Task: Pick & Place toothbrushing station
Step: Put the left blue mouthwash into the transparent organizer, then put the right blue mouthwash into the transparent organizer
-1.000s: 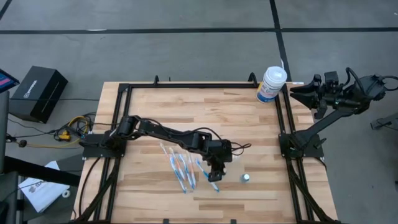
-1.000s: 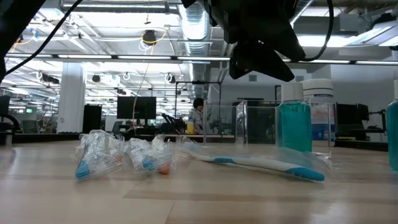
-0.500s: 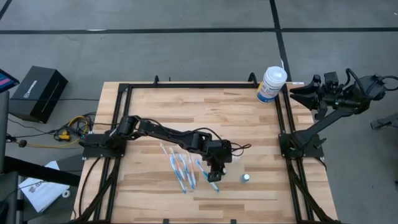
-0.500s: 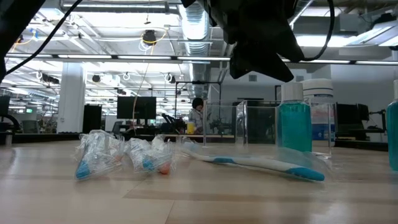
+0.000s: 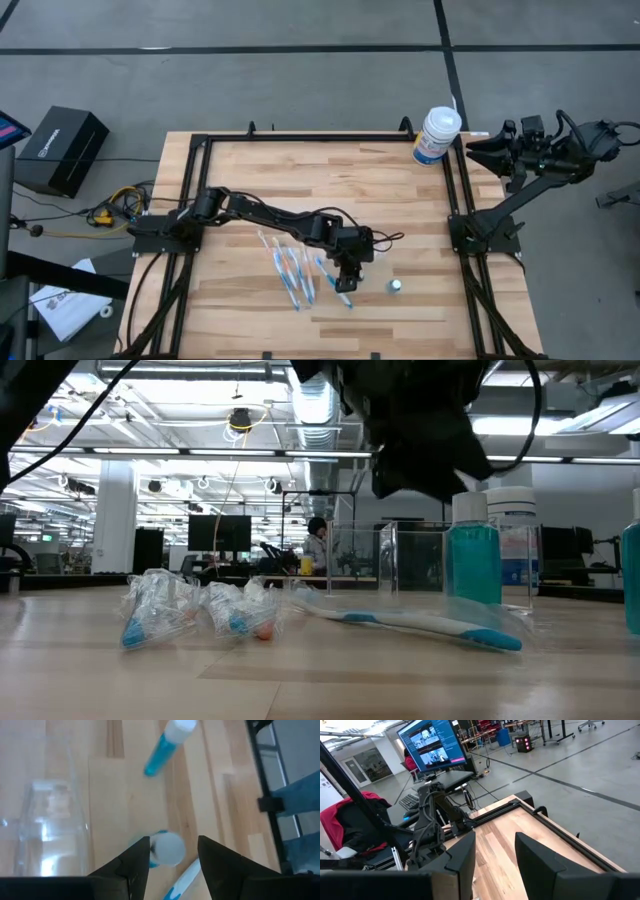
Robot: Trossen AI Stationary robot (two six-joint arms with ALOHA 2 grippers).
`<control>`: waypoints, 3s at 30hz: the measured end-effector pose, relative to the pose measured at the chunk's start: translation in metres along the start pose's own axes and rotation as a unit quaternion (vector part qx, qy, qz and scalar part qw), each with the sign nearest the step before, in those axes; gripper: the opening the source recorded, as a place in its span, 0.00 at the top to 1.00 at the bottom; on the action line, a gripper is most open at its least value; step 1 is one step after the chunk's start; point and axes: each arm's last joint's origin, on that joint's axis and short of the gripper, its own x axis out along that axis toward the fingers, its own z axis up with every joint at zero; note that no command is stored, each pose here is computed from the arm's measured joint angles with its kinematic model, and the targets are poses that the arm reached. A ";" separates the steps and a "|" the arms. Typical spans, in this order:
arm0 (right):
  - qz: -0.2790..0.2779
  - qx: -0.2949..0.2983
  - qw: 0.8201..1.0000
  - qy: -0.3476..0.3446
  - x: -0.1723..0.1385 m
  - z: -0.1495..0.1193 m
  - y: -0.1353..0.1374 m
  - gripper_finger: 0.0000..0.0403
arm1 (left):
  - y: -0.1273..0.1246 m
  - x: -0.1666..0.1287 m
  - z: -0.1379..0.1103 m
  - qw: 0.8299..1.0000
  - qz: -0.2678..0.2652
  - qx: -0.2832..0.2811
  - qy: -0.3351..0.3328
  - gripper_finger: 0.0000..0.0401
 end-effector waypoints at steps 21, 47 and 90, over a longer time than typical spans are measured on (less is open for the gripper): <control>0.000 -0.005 1.000 0.000 0.000 0.000 0.000 0.68 | 0.002 0.008 -0.003 1.000 0.012 -0.002 0.006 0.68; 0.000 -0.005 1.000 0.000 0.000 0.000 0.000 0.68 | 0.000 0.007 0.005 0.999 -0.020 0.007 -0.031 0.92; -0.127 0.059 0.882 0.450 0.133 -0.139 0.150 0.68 | 0.080 -0.226 0.039 0.971 0.104 0.036 -0.212 0.58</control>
